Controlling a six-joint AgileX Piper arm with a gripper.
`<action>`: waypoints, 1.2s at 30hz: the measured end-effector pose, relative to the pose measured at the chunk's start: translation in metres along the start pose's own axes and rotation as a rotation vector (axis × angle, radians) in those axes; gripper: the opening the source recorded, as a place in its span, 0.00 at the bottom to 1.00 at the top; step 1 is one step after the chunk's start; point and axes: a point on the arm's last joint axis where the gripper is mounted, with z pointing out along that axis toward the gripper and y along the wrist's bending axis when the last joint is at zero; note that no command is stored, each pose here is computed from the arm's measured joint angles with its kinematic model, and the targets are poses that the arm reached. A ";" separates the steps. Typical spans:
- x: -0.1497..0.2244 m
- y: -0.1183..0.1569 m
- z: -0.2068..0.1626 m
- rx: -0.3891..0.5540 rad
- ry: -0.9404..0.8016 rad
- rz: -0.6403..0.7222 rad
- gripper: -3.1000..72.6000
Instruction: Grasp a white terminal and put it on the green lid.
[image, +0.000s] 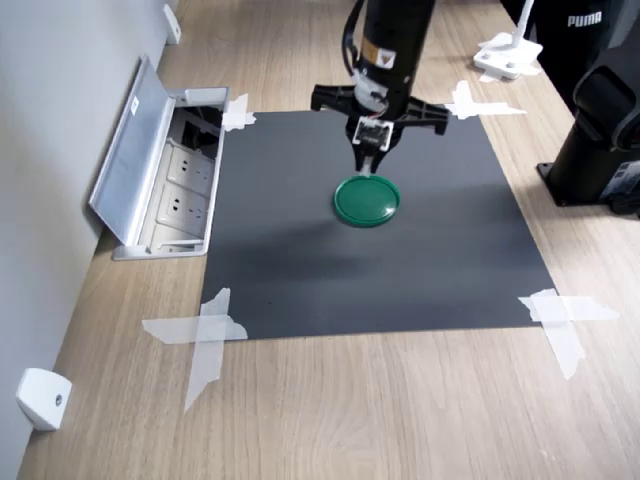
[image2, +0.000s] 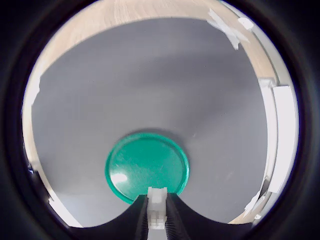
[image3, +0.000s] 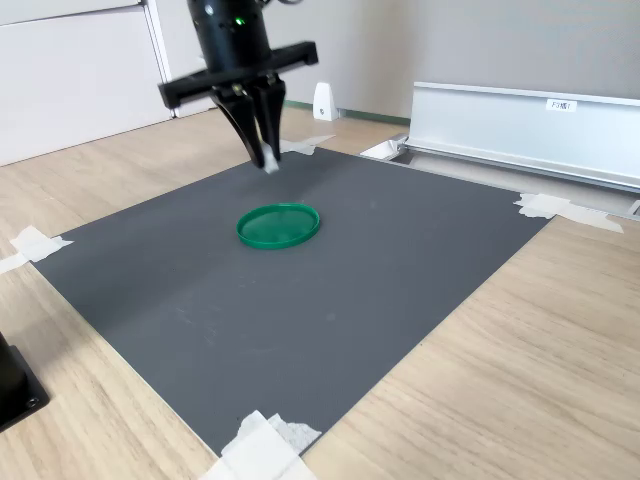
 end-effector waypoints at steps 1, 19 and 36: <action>0.001 0.001 0.004 0.000 0.006 -0.004 0.15; 0.007 0.016 0.035 -0.039 0.031 -0.105 0.47; 0.008 -0.008 -0.055 0.297 -0.084 -0.114 0.68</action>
